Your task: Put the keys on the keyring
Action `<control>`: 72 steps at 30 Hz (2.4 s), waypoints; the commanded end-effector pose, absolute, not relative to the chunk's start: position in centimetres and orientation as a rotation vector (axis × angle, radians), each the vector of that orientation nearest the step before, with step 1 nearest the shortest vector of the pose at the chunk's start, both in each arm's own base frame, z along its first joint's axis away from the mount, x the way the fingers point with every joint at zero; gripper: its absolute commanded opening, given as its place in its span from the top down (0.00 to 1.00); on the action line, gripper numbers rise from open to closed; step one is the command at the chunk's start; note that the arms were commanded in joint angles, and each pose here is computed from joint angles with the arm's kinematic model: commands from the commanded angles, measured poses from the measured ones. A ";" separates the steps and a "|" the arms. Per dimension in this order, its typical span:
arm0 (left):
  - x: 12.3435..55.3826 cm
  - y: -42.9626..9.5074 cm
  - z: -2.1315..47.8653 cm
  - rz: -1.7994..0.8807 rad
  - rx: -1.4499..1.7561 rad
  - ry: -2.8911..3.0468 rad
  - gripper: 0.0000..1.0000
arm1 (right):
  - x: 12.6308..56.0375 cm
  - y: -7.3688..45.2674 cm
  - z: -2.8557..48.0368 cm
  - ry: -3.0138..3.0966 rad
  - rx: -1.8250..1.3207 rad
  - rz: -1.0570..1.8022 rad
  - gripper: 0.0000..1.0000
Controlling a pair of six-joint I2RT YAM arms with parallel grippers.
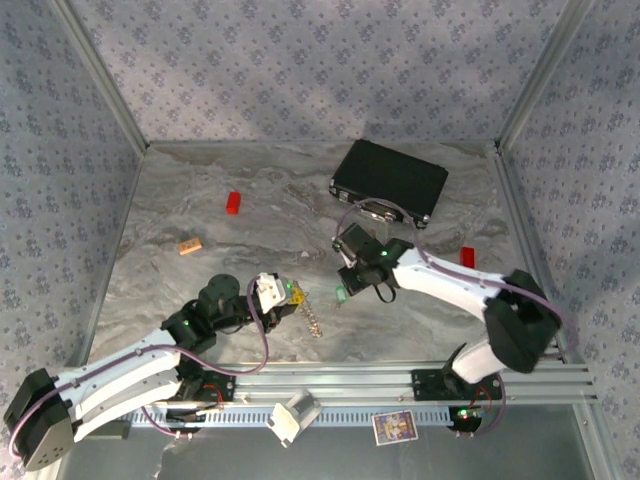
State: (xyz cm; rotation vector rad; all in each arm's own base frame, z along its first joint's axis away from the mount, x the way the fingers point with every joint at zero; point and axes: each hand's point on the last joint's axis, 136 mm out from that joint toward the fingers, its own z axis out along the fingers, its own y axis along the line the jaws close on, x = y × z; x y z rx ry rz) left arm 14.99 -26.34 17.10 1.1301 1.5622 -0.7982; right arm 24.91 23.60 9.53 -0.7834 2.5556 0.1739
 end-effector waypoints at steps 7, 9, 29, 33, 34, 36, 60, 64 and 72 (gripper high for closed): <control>16.4 -26.8 19.1 -0.826 1.000 1.612 1.00 | 22.5 25.7 15.2 2.049 -1.130 0.371 1.00; 16.4 -26.9 19.2 -0.839 0.997 1.629 1.00 | 21.5 26.0 15.8 1.977 -1.189 0.412 1.00; 15.7 -27.7 20.0 -0.857 1.071 1.552 1.00 | 15.8 29.8 19.4 1.676 -1.437 0.761 1.00; 15.6 -27.8 19.7 -0.839 1.108 1.533 1.00 | 15.6 30.4 19.0 1.683 -1.477 0.757 1.00; 15.6 -27.9 19.7 -0.835 1.117 1.526 1.00 | 15.6 30.6 19.0 1.686 -1.484 0.754 1.00; 15.6 -27.9 19.7 -0.827 1.127 1.520 1.00 | 15.6 30.9 18.8 1.693 -1.501 0.750 1.00; 15.2 -28.3 19.4 -0.829 1.196 1.524 1.00 | 16.9 32.1 19.0 1.703 -1.494 0.657 1.00; 15.2 -28.3 19.3 -0.829 1.200 1.522 1.00 | 17.3 32.1 19.0 1.720 -1.463 0.662 1.00; 15.1 -28.3 19.3 -0.825 1.205 1.515 1.00 | 17.9 31.9 18.9 1.786 -1.392 0.674 1.00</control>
